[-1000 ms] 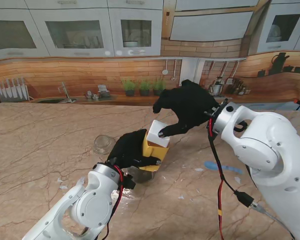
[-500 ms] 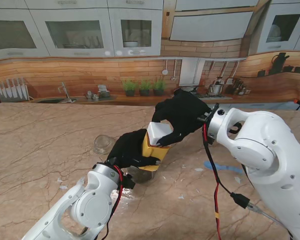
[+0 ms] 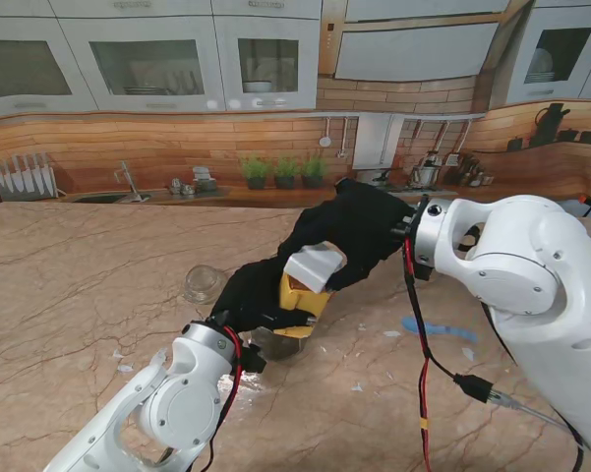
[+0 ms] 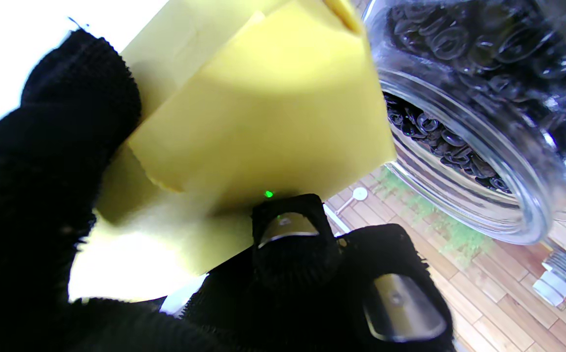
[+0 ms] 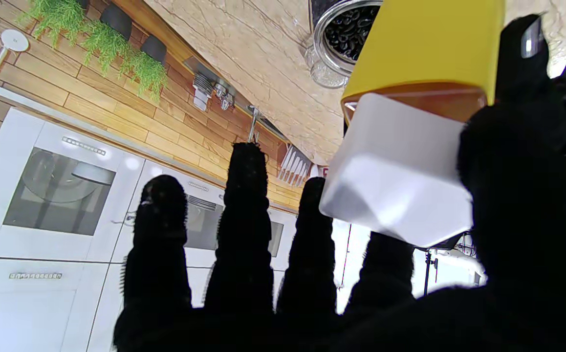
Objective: Portion coffee beans from the glass jar into the coffee jar
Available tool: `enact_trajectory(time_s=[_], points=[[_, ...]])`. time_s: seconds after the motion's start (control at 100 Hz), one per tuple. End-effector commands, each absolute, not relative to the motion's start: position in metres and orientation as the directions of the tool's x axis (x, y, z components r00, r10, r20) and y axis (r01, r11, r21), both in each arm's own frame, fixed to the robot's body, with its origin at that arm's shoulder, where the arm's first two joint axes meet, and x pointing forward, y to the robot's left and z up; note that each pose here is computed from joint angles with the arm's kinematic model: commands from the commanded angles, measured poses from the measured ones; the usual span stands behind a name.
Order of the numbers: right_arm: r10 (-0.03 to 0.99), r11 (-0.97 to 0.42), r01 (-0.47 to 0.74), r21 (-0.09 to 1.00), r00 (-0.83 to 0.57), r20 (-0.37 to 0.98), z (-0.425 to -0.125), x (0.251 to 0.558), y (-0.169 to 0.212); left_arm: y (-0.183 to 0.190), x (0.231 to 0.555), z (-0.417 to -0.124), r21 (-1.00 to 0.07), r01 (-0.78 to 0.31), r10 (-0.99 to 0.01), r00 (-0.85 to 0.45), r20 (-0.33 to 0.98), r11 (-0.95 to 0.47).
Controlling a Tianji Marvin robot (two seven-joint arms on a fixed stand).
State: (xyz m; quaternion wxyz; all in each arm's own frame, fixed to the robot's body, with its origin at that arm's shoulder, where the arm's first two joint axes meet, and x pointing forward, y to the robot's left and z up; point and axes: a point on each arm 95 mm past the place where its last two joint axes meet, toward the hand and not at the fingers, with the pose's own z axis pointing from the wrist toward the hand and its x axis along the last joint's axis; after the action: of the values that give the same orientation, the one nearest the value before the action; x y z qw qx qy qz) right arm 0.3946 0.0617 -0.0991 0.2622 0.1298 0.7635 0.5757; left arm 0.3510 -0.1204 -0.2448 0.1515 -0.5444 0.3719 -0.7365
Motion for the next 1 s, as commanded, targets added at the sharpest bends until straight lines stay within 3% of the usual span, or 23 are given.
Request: enact_trajectory(time_s=[0.0,0.33,0.51,0.66,0.99], points=[[0.490,0.305,-0.115,0.945,-0.832,-0.260,-0.097,0.393,0.063,-0.121,0.350,-0.244,-0.707,-0.183,-0.623,-0.359,0.695,-0.683],[0.533,0.240,-0.111,0.964,-0.815,-0.227,-0.092,0.389,0.057,-0.121,0.349,-0.244,-0.706,-0.183,-0.622,-0.359,0.696,-0.684],[0.630,0.128,-0.178,0.976,-0.745,-0.219,-0.096,0.386,0.057,-0.120,0.349,-0.245,-0.706,-0.179,-0.624,-0.356,0.696,-0.685],[0.682,0.174,-0.224,0.959,-0.675,-0.282,-0.102,0.382,0.063,-0.121,0.350,-0.244,-0.705,-0.175,-0.623,-0.357,0.696,-0.688],[0.654,0.253,-0.197,0.947,-0.687,-0.317,-0.109,0.380,0.076,-0.119,0.350,-0.244,-0.708,-0.172,-0.628,-0.356,0.693,-0.685]])
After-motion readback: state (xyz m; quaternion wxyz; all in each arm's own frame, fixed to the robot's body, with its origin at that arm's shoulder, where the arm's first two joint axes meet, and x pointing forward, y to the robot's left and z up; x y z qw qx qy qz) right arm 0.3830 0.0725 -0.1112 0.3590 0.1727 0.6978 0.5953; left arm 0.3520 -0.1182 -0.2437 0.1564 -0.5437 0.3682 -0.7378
